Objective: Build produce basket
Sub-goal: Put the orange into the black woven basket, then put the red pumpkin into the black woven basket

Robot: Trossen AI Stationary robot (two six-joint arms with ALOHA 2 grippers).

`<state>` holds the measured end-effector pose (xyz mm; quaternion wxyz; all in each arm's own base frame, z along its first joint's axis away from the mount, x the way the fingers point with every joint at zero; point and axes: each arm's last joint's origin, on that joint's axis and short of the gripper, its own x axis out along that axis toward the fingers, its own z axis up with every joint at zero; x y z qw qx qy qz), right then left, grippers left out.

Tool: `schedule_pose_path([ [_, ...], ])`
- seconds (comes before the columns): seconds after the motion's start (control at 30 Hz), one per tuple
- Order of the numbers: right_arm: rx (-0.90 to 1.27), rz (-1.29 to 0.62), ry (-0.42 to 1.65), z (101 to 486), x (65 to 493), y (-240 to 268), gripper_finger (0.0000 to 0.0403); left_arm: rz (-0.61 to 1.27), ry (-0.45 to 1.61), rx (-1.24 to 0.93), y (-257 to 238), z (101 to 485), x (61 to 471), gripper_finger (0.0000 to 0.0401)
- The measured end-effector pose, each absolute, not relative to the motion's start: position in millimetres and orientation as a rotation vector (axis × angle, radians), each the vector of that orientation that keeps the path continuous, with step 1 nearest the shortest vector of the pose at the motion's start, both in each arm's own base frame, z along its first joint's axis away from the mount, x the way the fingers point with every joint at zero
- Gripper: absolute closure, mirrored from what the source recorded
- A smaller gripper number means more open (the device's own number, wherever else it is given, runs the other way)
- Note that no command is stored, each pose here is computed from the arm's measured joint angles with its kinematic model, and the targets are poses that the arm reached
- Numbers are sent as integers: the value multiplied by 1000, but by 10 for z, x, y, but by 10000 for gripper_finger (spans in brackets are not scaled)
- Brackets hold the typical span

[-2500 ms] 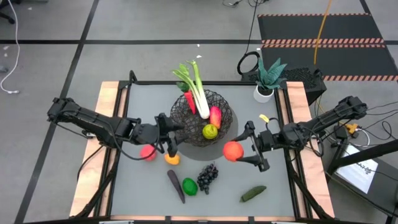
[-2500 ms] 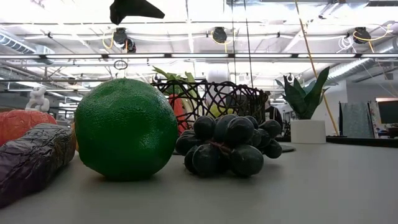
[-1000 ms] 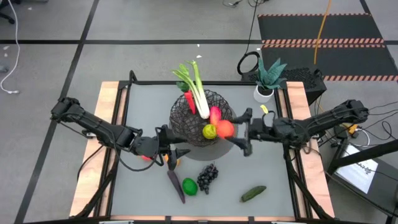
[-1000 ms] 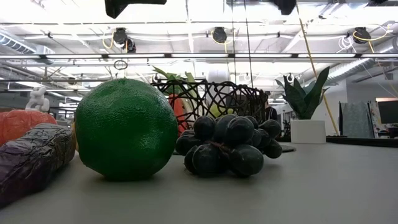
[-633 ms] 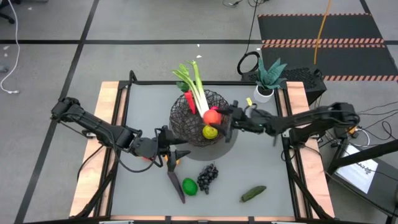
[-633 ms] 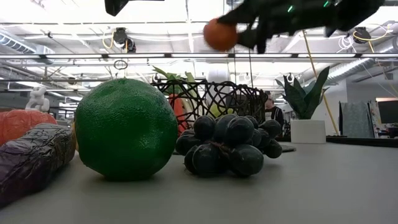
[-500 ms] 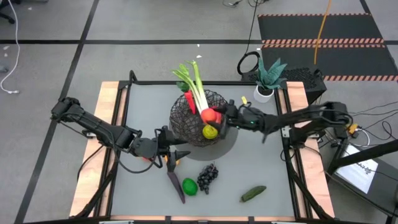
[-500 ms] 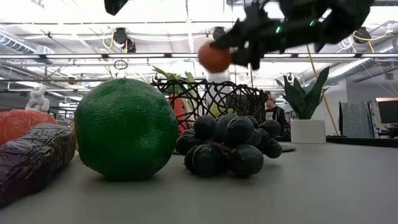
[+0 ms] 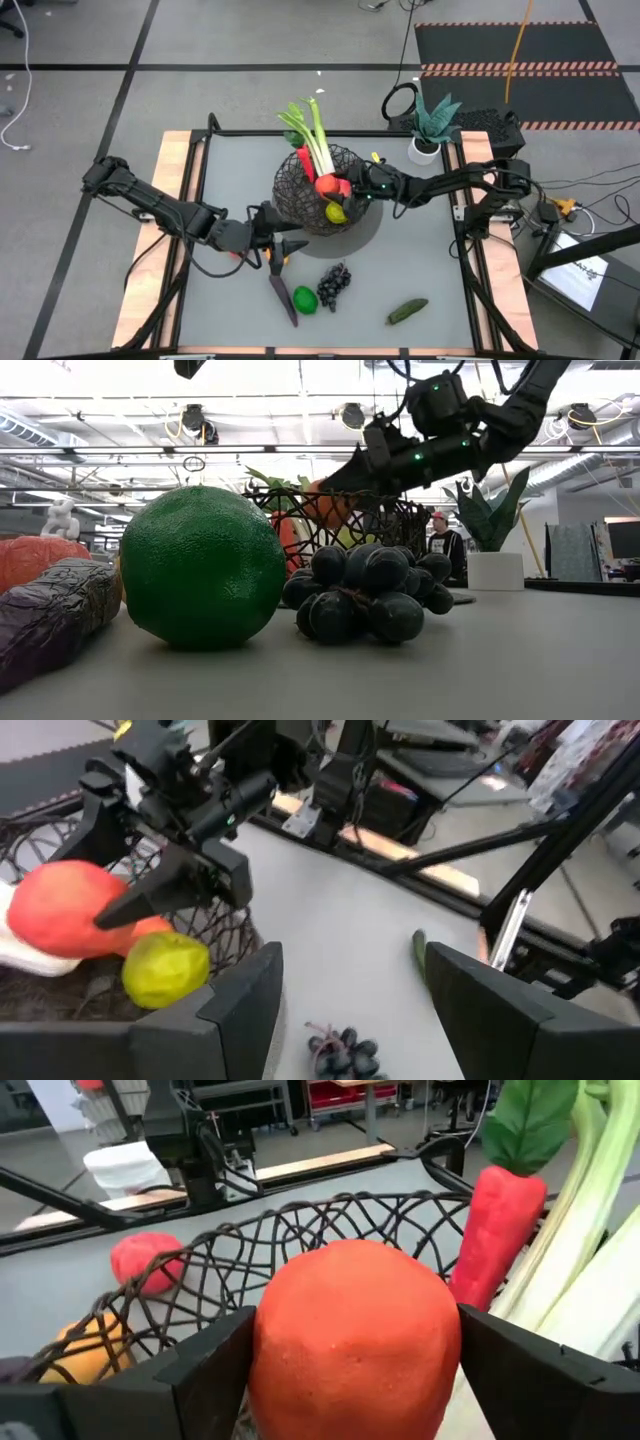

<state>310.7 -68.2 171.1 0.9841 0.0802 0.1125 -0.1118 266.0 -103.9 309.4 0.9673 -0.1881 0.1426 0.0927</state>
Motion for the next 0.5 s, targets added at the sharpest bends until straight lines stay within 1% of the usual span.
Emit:
schedule_pose_path([
  [0.23,147,-201,243,1667,3128,-681,50,204,321,-348,-1055,3011,2702,157],
  [0.33,146,-198,227,1729,3112,-676,38,216,332,-328,-1047,2985,2718,157],
  [0.5,113,-177,207,1929,3034,-636,36,244,392,-280,-1028,2927,2686,157],
])
